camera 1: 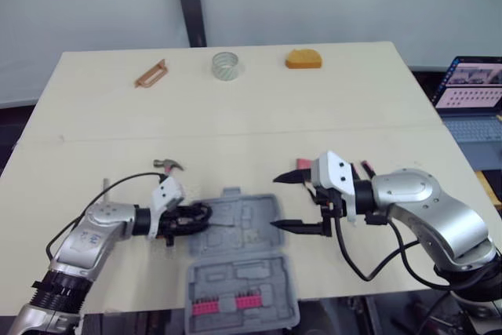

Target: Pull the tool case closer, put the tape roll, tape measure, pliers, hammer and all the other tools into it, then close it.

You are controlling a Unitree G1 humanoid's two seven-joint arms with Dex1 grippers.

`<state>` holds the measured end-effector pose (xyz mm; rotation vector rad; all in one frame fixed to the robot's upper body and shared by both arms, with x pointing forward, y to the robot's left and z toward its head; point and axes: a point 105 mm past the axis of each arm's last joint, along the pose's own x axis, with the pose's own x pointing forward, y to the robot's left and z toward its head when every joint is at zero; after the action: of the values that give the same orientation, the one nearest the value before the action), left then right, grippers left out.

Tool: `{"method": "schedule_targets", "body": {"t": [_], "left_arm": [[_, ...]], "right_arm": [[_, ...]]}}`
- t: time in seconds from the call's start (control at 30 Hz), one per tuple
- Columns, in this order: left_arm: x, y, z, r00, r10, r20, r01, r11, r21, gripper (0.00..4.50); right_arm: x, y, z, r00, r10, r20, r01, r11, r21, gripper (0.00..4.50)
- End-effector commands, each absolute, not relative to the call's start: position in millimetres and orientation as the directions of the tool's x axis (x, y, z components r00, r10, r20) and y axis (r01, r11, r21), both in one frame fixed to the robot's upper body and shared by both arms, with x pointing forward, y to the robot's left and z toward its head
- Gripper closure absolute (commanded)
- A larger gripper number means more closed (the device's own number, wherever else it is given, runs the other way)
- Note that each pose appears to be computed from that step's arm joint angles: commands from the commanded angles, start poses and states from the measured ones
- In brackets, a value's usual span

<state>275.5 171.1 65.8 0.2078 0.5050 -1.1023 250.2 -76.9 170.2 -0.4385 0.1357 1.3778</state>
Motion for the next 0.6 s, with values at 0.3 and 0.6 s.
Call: {"method": "schedule_targets", "body": {"t": [0.3, 0.6], "left_arm": [[271, 164, 99, 0.35, -0.838, -0.418, 0.9, 0.425, -0.1, 2.02], [286, 185, 120, 0.514, -0.781, -0.356, 0.835, 0.55, 0.0, 2.02]], "right_arm": [[247, -77, 183, 0.209, 0.928, -0.31, -0.956, 0.126, -0.266, 0.0], [248, -80, 184, 0.211, 0.927, -0.309, -0.956, 0.13, -0.264, 0.0]]}}
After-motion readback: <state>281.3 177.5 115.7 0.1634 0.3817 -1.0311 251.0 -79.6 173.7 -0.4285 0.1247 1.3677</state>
